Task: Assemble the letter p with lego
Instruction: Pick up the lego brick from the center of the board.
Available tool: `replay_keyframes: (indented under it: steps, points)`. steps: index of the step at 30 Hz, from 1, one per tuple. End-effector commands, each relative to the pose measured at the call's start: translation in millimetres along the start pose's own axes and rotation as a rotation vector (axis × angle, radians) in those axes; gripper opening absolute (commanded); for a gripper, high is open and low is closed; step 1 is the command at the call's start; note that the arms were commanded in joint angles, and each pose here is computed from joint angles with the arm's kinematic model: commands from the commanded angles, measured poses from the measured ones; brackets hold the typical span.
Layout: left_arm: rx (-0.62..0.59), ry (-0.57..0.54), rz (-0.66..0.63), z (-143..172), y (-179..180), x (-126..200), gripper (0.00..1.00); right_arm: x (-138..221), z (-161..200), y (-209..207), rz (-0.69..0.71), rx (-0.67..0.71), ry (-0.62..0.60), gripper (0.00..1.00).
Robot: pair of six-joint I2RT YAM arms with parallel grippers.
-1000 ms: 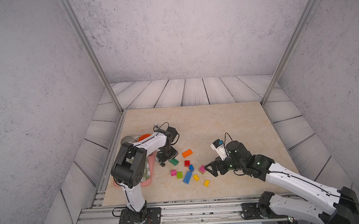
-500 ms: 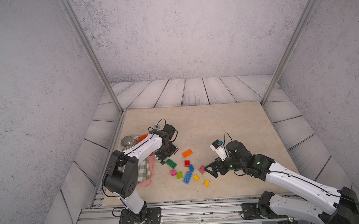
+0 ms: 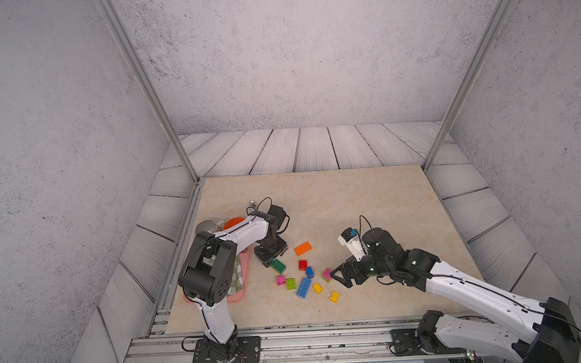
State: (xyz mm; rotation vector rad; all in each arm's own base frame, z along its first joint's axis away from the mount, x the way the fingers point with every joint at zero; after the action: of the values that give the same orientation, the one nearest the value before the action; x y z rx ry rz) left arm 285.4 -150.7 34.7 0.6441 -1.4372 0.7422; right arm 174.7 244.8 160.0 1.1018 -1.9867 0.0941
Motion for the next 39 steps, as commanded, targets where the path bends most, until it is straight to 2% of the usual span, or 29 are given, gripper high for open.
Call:
replay_keyframes:
  steps: [1,3,7,10,12,14,16,20,24,28,32,39]
  points:
    - [0.003,-0.016,-0.014,-6.9,1.4,-5.1,0.53,3.5,-4.6,2.5,-0.009,0.009,-0.007,0.92]
    - [0.003,-0.004,-0.008,-5.1,1.0,-10.2,0.47,3.3,-3.9,2.5,-0.009,0.006,-0.005,0.92]
    - [0.003,0.025,0.005,0.5,1.8,-19.0,0.44,2.3,-1.5,1.5,-0.006,0.001,0.005,0.92]
    - [-0.003,0.03,0.016,1.8,2.7,-20.9,0.32,2.3,-1.1,1.0,-0.004,-0.005,0.006,0.92]
    - [-0.014,0.022,0.034,1.0,0.9,-16.6,0.26,1.1,-0.8,-0.1,0.0,-0.014,0.01,0.92]
    - [-0.041,0.006,0.073,-0.6,-4.4,-7.3,0.2,-0.2,-2.1,2.2,-0.015,-0.022,0.01,0.97]
    - [-0.077,-0.022,0.146,-3.2,-13.7,7.4,0.17,-1.4,-4.8,6.9,-0.045,-0.03,0.006,0.99]
    - [-0.244,-0.029,0.456,7.7,-51.0,51.9,0.08,2.5,-19.1,21.2,-0.147,-0.059,-0.007,0.99]
    - [-0.381,0.008,0.872,34.8,-82.3,106.3,0.03,15.5,-43.3,29.8,-0.273,-0.123,-0.057,0.99]
    - [-0.511,0.044,1.335,65.4,-94.8,182.7,0.03,33.8,-72.2,32.8,-0.427,-0.198,-0.155,0.99]
    - [-0.593,0.073,1.558,86.4,-88.9,225.3,0.0,46.9,-96.0,35.8,-0.532,-0.236,-0.216,0.96]
    - [-0.68,0.22,1.827,117.6,-78.2,264.7,0.0,49.8,-116.4,38.3,-0.61,-0.262,-0.232,0.88]
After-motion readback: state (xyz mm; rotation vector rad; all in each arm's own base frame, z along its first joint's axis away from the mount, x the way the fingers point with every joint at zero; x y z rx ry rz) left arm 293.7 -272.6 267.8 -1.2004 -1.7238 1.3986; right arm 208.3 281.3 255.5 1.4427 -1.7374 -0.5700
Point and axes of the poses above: each gripper's point midway between its finger pads, its own x axis back along the fingers, its own y axis along the line the jaws close on, z = x × y, the point moved 1 cm from there along x, back along the fingers, and after that the axes turned 9 degrees about x, right-handed, at the moved point
